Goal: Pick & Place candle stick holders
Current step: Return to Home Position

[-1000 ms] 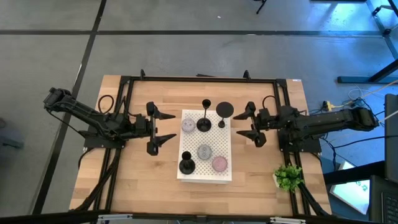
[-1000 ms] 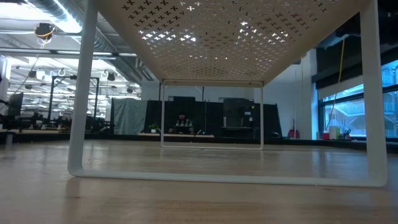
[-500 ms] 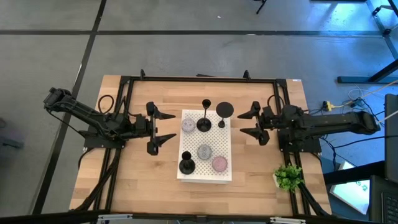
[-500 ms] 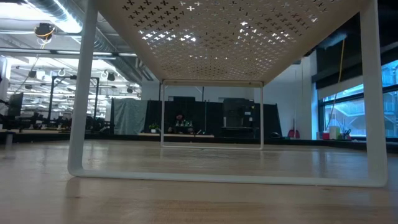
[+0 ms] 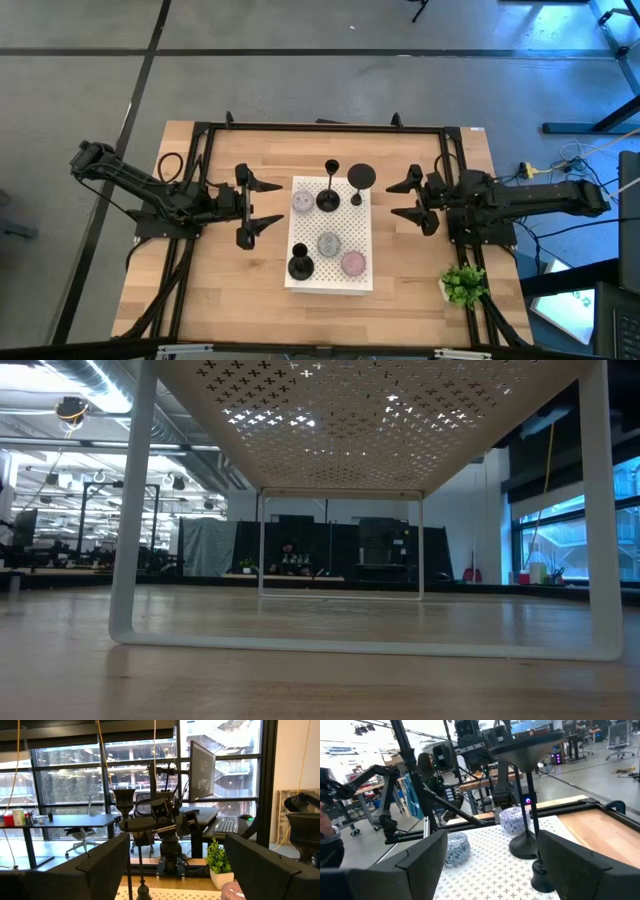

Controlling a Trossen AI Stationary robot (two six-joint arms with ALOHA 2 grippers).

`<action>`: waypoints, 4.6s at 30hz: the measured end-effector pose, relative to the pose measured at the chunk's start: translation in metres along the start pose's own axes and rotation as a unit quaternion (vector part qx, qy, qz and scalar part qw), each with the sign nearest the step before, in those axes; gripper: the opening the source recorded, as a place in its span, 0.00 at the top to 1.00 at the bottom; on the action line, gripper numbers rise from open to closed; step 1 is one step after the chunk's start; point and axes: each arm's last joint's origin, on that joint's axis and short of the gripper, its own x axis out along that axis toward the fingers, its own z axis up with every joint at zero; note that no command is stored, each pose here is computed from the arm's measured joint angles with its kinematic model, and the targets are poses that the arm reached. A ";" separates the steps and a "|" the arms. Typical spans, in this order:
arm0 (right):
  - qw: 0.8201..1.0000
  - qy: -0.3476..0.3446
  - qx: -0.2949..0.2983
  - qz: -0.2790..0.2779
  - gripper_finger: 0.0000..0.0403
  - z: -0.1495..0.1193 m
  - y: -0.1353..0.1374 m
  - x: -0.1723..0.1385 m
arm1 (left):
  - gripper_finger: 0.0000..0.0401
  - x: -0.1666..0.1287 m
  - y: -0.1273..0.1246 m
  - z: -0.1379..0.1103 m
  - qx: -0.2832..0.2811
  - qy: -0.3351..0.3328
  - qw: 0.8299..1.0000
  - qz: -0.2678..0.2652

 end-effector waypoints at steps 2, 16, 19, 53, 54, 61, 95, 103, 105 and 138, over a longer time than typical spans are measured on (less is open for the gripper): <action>1.000 -0.004 -0.001 0.005 0.23 0.001 0.002 -0.002 | 0.20 0.000 0.000 0.000 0.000 0.000 1.000 0.000; 1.000 -0.015 0.000 0.008 0.23 0.003 0.015 -0.017 | 0.20 0.000 0.000 0.000 0.000 0.000 1.000 0.000; 1.000 -0.015 0.000 0.008 0.23 0.003 0.017 -0.019 | 0.20 0.000 0.000 0.000 0.000 0.000 1.000 0.000; 0.997 0.046 -0.042 0.034 0.23 -0.009 0.027 -0.047 | 0.20 0.000 0.000 0.000 -0.002 0.000 1.000 0.000; 0.997 0.044 -0.047 0.038 0.23 -0.010 0.027 -0.047 | 0.20 0.000 0.000 0.000 -0.002 0.000 1.000 0.000; 0.996 0.002 -0.070 0.054 0.25 -0.020 0.024 -0.055 | 0.20 0.000 0.000 0.000 -0.002 0.000 1.000 0.000; 0.994 -0.047 -0.090 0.037 0.26 -0.065 0.008 -0.056 | 0.20 0.000 0.000 0.000 -0.002 0.000 1.000 0.000; 0.995 -0.025 -0.091 0.026 0.26 -0.067 -0.001 -0.055 | 0.20 0.000 0.000 0.000 -0.002 0.000 1.000 0.000; 0.996 -0.009 -0.087 0.008 0.26 -0.069 -0.005 -0.055 | 0.20 0.000 0.000 0.000 -0.002 0.000 1.000 0.000; 0.994 0.047 -0.076 -0.059 0.26 -0.078 -0.018 -0.050 | 0.20 -0.020 0.003 0.003 0.046 0.040 0.990 -0.130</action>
